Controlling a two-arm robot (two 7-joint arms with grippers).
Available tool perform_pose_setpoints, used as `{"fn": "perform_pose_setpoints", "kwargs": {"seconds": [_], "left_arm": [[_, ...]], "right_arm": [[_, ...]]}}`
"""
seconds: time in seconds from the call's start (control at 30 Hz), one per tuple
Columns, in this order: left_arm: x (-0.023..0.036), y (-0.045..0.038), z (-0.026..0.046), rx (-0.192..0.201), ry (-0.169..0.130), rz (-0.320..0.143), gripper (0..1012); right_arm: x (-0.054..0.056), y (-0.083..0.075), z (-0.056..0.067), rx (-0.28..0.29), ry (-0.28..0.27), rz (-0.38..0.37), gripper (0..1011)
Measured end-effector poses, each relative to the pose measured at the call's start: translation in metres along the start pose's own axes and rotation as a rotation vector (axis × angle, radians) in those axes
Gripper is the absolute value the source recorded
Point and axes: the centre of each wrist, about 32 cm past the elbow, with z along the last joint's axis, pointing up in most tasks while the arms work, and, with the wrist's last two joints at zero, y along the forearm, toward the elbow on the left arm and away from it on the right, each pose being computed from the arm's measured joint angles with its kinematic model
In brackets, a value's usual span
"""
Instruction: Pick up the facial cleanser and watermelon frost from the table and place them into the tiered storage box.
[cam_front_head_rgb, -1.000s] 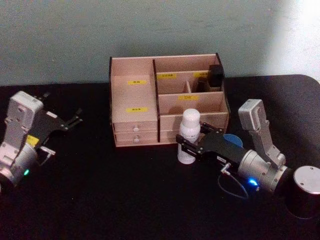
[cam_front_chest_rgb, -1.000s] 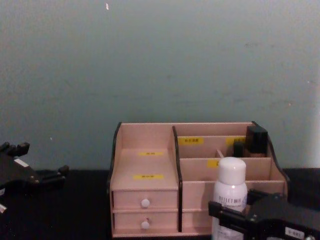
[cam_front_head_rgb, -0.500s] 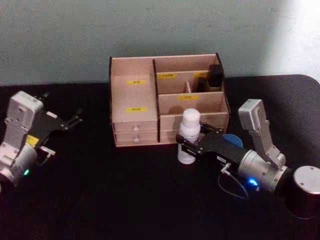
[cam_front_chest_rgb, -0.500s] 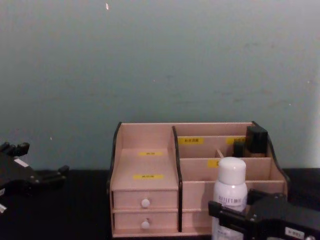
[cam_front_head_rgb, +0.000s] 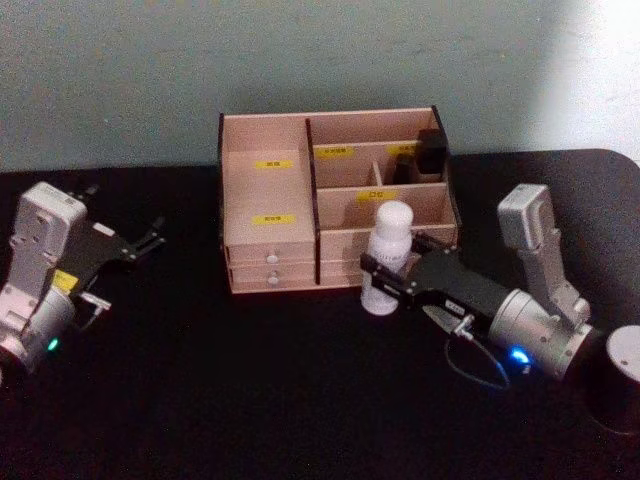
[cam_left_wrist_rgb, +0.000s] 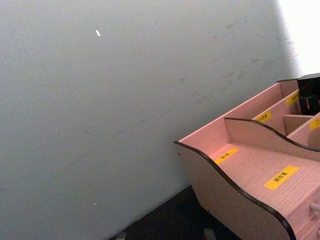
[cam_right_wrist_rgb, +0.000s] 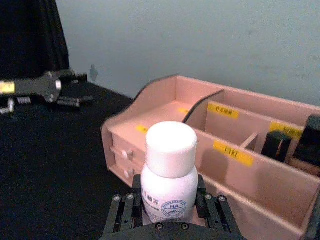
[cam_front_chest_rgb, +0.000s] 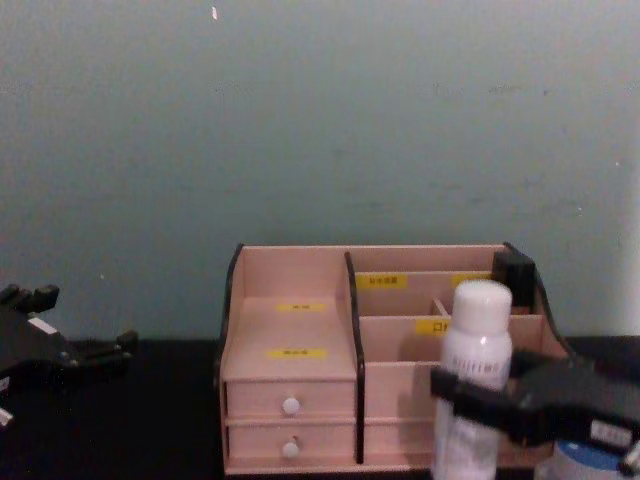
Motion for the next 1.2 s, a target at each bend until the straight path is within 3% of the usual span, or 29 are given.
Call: {"fn": "perform_pose_setpoints", "kwargs": {"seconds": [0.3, 0.6, 0.83, 1.2], "left_arm": [[0.0000, 0.0000, 0.0000, 0.000, 0.000, 0.000, 1001], [0.0000, 0.0000, 0.0000, 0.000, 0.000, 0.000, 1001], [0.0000, 0.0000, 0.0000, 0.000, 0.000, 0.000, 1001], [0.0000, 0.0000, 0.0000, 0.000, 0.000, 0.000, 1001]], "right_arm": [[0.009, -0.008, 0.034, 0.094, 0.012, -0.024, 600], [0.021, 0.003, 0.059, 0.166, -0.014, -0.084, 600], [0.032, 0.016, 0.070, 0.198, -0.035, -0.113, 600], [0.047, 0.040, 0.075, 0.191, -0.053, -0.125, 600]]}}
